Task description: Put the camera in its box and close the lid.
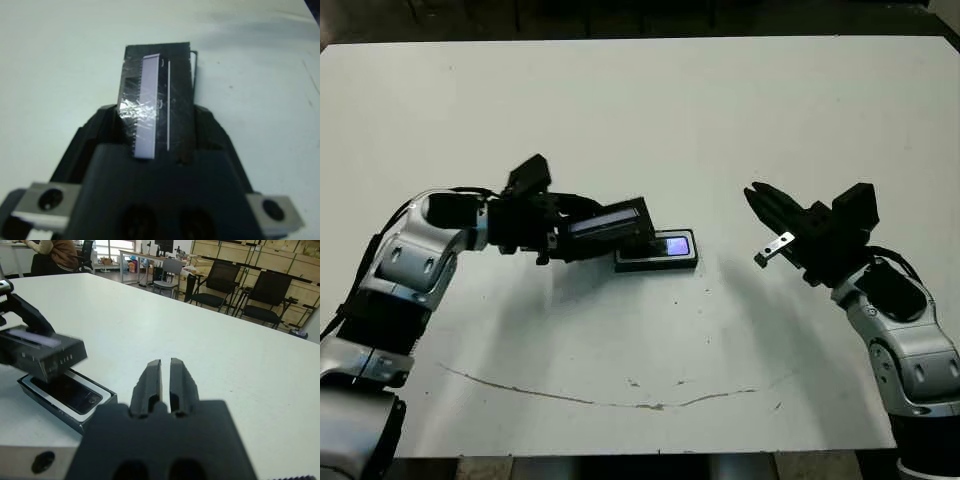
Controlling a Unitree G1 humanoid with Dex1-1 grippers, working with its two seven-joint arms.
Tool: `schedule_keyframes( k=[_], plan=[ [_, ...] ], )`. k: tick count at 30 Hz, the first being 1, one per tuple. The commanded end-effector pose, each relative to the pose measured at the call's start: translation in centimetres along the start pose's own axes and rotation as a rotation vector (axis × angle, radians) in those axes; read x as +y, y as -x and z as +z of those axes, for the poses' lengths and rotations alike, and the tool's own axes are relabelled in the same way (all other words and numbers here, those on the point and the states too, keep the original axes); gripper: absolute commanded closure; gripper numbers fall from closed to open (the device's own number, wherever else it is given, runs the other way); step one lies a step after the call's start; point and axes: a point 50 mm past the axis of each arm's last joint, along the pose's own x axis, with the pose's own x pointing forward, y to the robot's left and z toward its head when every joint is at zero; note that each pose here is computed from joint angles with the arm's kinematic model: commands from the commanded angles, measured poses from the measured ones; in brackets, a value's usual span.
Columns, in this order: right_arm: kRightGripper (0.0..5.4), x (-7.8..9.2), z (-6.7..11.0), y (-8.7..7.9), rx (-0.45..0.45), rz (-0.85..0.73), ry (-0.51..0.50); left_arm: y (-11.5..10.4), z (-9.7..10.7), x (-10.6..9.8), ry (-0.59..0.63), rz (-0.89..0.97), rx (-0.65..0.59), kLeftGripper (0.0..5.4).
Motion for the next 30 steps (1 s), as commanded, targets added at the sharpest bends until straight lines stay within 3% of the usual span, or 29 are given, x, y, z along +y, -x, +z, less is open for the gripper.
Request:
schedule_keyframes(
  k=[1,16,30],
  plan=[
    [5.40,0.2,-0.9,0.1,0.041,0.001,-0.018,-0.5,-0.3,0.0,0.020,-0.022,0.027,2.64],
    [5.40,-0.2,-0.8,0.3,0.050,-0.008,-0.006,-1.6,-1.3,0.6,0.044,-0.023,0.009,2.64],
    [5.40,-0.5,-0.7,0.7,0.057,-0.013,0.025,-2.9,-1.9,0.2,0.051,-0.104,0.078,2.64]
  ],
)
